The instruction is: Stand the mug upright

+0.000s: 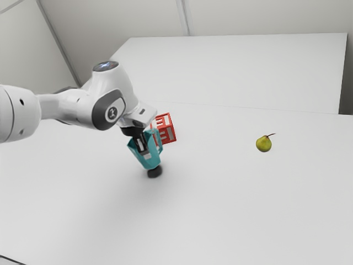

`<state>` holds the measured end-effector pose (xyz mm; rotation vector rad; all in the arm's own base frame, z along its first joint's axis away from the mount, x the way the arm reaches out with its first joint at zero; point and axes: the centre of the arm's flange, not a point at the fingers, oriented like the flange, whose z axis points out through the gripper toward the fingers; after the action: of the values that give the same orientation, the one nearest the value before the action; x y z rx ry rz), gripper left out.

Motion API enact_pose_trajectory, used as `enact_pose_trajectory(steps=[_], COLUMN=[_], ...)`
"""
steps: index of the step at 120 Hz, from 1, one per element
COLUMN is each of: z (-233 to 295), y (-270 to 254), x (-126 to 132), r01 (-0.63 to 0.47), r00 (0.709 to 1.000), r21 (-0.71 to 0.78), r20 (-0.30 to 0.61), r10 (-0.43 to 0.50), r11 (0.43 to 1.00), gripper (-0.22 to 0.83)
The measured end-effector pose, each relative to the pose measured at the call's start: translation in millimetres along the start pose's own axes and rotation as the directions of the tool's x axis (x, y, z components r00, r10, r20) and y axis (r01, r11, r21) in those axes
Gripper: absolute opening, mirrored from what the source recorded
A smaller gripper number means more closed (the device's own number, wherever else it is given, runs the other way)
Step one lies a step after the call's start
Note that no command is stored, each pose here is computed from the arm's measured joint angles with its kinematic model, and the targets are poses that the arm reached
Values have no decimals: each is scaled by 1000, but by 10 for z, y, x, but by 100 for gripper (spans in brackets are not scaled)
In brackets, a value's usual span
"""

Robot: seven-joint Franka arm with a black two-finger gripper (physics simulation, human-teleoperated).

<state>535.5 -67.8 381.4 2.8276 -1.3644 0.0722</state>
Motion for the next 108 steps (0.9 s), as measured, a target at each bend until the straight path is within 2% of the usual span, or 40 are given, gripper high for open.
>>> enact_pose_trajectory(steps=[19,59,108], z=[158,249,243], y=[171,267,153], x=[26,40,-50], r01=[-8,40,123], r00=[1000,999,992], r21=[37,79,85], r20=[19,5,-9], r10=[7,-41,-122], r11=[999,996,989], gripper=[-17,-17,13])
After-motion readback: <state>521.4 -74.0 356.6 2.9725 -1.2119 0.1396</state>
